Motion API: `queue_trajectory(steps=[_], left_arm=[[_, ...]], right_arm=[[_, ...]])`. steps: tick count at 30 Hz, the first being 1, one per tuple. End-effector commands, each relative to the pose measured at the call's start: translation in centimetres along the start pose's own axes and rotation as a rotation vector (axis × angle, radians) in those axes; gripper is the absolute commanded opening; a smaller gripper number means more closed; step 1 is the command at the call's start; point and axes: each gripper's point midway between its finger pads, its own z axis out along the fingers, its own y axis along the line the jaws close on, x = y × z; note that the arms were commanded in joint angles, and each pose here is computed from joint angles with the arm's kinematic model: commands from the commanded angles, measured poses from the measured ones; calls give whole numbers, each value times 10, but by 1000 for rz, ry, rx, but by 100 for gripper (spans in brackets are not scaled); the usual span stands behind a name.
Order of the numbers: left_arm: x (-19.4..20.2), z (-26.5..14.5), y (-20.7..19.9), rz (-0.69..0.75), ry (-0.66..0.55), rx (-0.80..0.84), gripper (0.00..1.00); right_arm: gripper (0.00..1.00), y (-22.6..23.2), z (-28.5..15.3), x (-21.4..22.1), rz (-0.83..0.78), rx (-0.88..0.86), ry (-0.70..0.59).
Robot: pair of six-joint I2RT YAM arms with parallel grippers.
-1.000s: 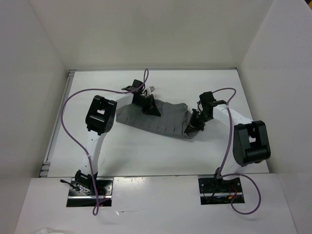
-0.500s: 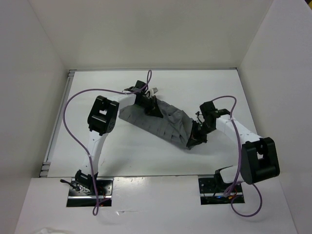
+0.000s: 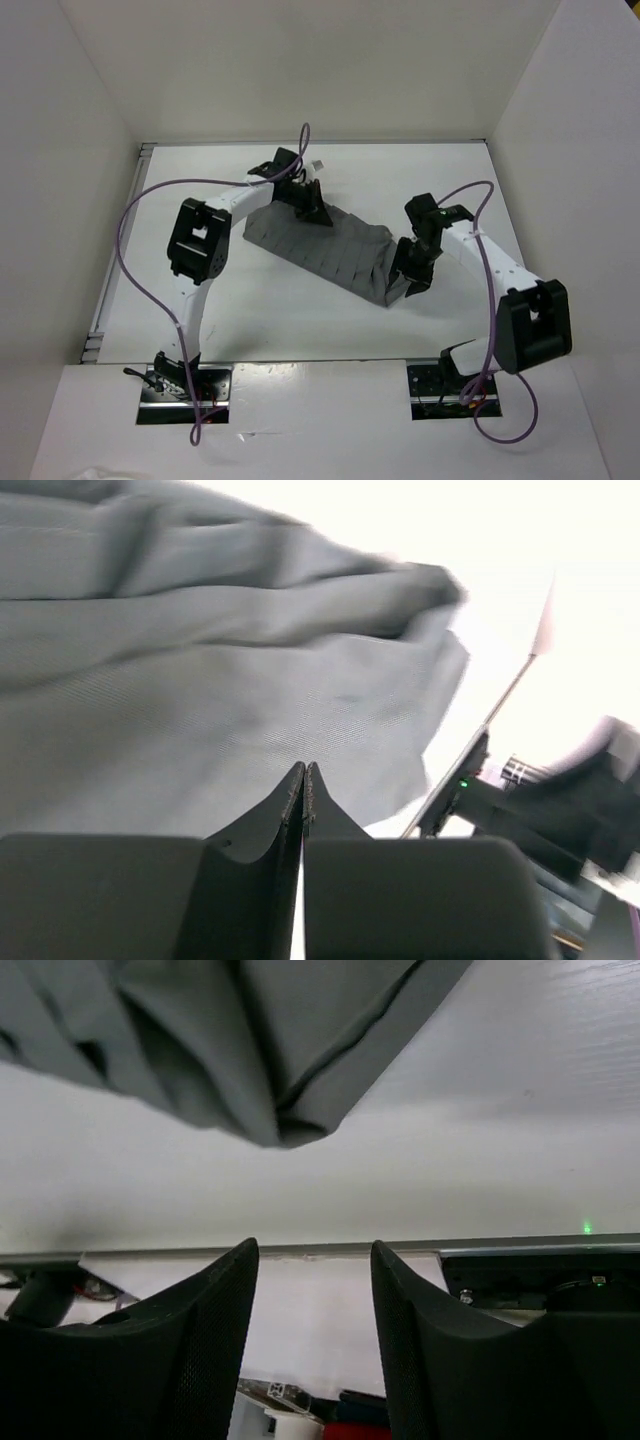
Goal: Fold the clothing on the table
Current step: Fold the skirt
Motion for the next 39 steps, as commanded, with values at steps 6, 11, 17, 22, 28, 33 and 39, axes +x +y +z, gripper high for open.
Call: queue_trajectory(steps=[6,11,17,22,28,33,39], left_arm=[[-22,-74,-68,200,-163,27,5],[-16,-101,-63,201,-200,9,6],[-9,-107,-51,173,-202,-14,6],[-8,-107,-41,153,-201,-33,7],[-7,-99,-36,142,-177,-21,7],[-12,-100,-39,149,-184,-17,7],[-12,-102,-39,148,-180,-32,7]], right_arm=[[53,15,72,-47,87,31,6],[50,21,100,-87,67,69,-8],[50,34,94,-187,65,43,-162],[64,64,34,-210,-17,-49,-281],[82,52,44,-190,-80,-100,-200],[85,38,66,-198,-90,-153,-150],[86,25,86,-218,-49,-245,-126]])
